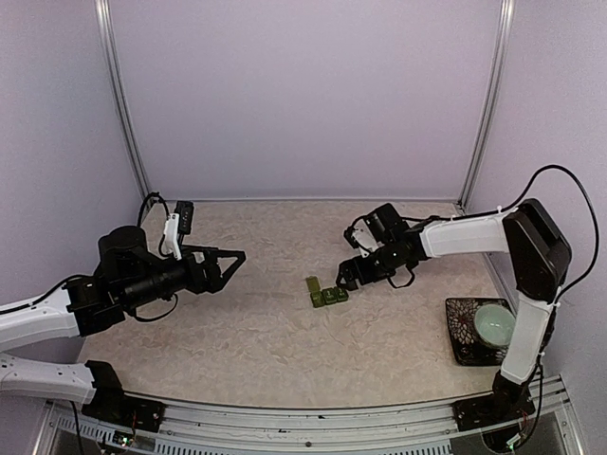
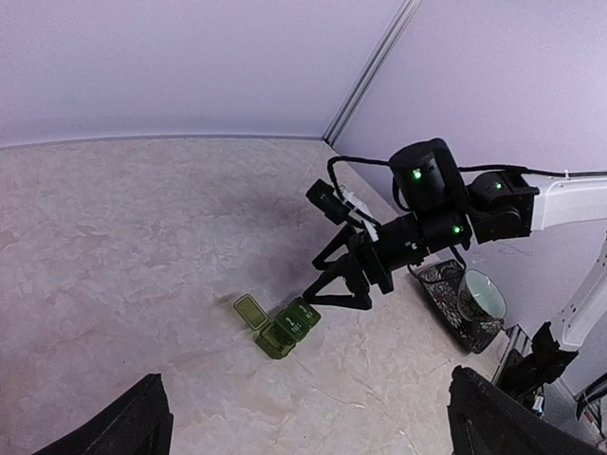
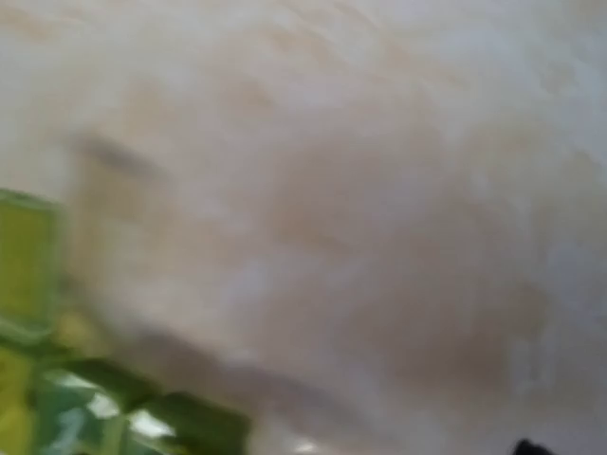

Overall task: Sort the pills into containers
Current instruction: Adjust the pill container at the center of the board.

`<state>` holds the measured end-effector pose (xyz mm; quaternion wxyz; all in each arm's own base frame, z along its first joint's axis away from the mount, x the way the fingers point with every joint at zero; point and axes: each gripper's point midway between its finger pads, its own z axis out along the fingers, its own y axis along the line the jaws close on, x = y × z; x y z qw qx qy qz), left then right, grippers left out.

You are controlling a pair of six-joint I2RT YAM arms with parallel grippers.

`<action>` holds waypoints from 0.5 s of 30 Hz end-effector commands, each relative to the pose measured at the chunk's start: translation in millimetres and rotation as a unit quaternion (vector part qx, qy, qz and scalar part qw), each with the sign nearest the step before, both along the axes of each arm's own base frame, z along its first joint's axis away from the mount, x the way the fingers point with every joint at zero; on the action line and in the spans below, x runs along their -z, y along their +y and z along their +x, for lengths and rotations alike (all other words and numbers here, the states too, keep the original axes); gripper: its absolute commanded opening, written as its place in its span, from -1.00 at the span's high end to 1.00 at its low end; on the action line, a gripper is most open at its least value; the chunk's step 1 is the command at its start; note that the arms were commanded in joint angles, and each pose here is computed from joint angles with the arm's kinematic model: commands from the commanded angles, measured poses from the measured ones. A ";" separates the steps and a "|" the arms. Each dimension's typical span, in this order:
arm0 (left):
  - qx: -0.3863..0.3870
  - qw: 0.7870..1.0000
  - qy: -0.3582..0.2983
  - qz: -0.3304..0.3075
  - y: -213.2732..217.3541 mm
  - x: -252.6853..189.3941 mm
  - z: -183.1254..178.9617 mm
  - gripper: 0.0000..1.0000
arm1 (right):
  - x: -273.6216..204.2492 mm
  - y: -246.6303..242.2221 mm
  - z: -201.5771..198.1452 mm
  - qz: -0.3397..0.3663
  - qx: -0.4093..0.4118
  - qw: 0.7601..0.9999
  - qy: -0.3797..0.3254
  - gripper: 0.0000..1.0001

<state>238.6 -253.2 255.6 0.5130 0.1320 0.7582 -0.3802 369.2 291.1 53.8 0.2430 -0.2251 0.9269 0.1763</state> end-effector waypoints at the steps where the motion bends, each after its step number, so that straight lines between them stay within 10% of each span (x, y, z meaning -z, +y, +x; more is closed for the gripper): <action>1: -0.010 1.000 -0.006 -0.007 3.9 -1.4 2.1 -0.97 | -58.5 24.1 2.2 0.111 -0.036 0.991 -0.058 -0.67; 8: -0.014 1.000 -0.008 -0.009 8.4 -3.1 0.2 -0.97 | -93.9 64.9 -35.1 0.284 -0.129 0.950 0.030 0.00; 15: -0.011 1.000 -0.006 -0.012 7.5 -4.0 -0.9 -0.98 | -43.2 75.6 -48.9 0.307 -0.155 0.929 0.136 0.48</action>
